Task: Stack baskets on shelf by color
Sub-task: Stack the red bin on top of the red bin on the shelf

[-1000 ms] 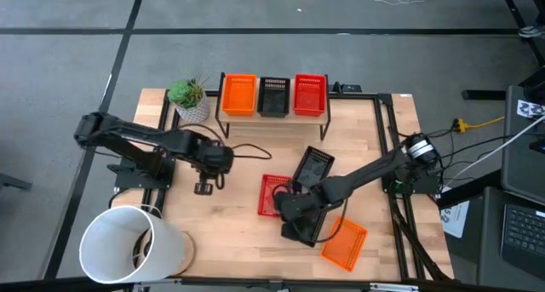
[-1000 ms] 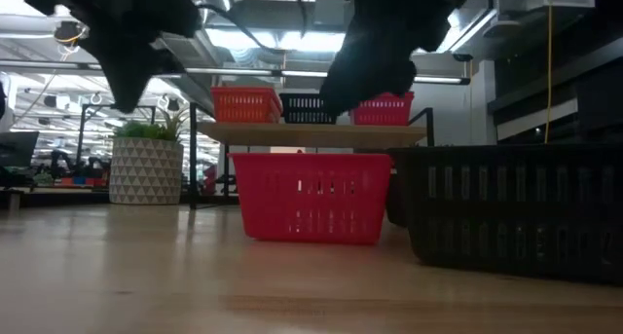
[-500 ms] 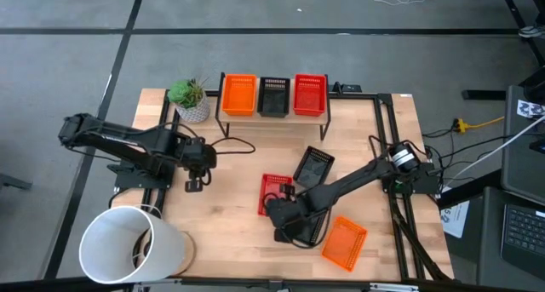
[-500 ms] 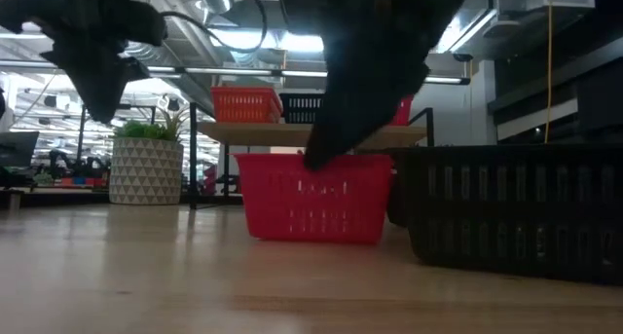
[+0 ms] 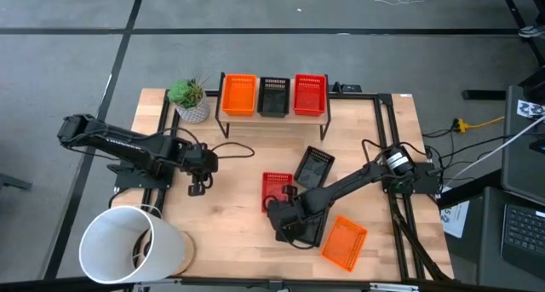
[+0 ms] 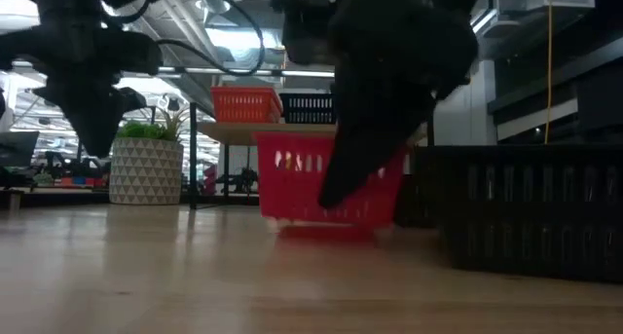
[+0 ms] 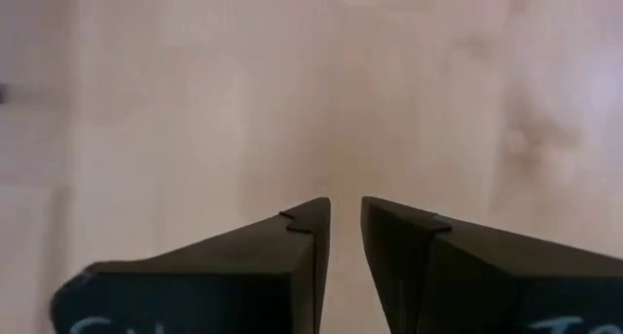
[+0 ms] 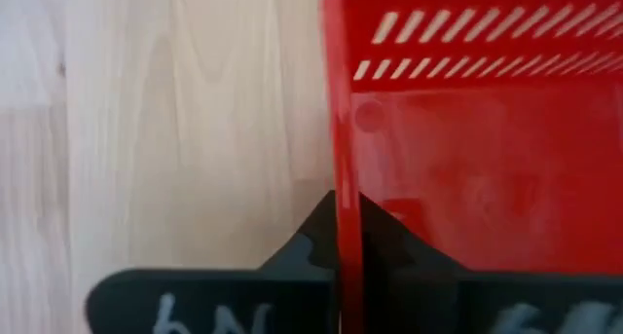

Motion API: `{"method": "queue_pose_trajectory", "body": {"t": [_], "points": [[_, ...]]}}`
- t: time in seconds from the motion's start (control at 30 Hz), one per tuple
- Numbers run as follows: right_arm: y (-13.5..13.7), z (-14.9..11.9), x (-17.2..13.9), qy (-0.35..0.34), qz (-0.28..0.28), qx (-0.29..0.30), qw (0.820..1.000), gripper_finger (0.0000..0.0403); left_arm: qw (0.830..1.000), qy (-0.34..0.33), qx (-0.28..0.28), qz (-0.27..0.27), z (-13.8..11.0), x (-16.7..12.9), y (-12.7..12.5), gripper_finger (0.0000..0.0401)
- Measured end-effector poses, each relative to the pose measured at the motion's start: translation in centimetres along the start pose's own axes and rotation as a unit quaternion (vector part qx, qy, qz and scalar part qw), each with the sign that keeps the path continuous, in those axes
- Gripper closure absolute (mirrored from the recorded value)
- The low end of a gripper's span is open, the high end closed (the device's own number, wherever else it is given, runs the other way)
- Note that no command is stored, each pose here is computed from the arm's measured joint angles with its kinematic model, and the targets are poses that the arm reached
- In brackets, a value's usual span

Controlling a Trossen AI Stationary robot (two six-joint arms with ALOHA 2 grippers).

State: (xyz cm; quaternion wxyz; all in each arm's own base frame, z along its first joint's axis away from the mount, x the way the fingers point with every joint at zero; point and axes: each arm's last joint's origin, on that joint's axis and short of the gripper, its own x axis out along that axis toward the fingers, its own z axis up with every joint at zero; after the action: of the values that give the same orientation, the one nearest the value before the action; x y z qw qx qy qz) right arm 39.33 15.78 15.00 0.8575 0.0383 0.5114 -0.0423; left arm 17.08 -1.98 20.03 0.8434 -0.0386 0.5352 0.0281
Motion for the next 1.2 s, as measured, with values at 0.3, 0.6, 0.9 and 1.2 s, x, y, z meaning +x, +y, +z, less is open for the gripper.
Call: {"method": "queue_pose_trajectory", "body": {"t": [0.3,0.6,0.9,1.2], "points": [[0.6,3.6,-4.8,-0.017,-0.012,-0.075,0.997,0.0401,0.996,-0.092,0.003,0.019,-1.3,-1.2,-0.7,0.0350],[0.5,7.9,-14.2,-0.045,-0.123,-0.124,0.984,0.0402,0.979,-0.200,-0.008,0.027,-2.0,-0.1,-0.6,0.0350],[-3.6,8.9,-21.8,-0.042,-0.317,-0.128,0.939,0.0403,0.976,-0.217,-0.013,0.021,-3.3,2.0,-0.5,0.0350],[-17.2,9.1,-27.7,0.010,-0.285,-0.082,0.955,0.0403,0.973,-0.228,-0.015,0.020,-3.2,2.0,-0.5,0.0350]]}}
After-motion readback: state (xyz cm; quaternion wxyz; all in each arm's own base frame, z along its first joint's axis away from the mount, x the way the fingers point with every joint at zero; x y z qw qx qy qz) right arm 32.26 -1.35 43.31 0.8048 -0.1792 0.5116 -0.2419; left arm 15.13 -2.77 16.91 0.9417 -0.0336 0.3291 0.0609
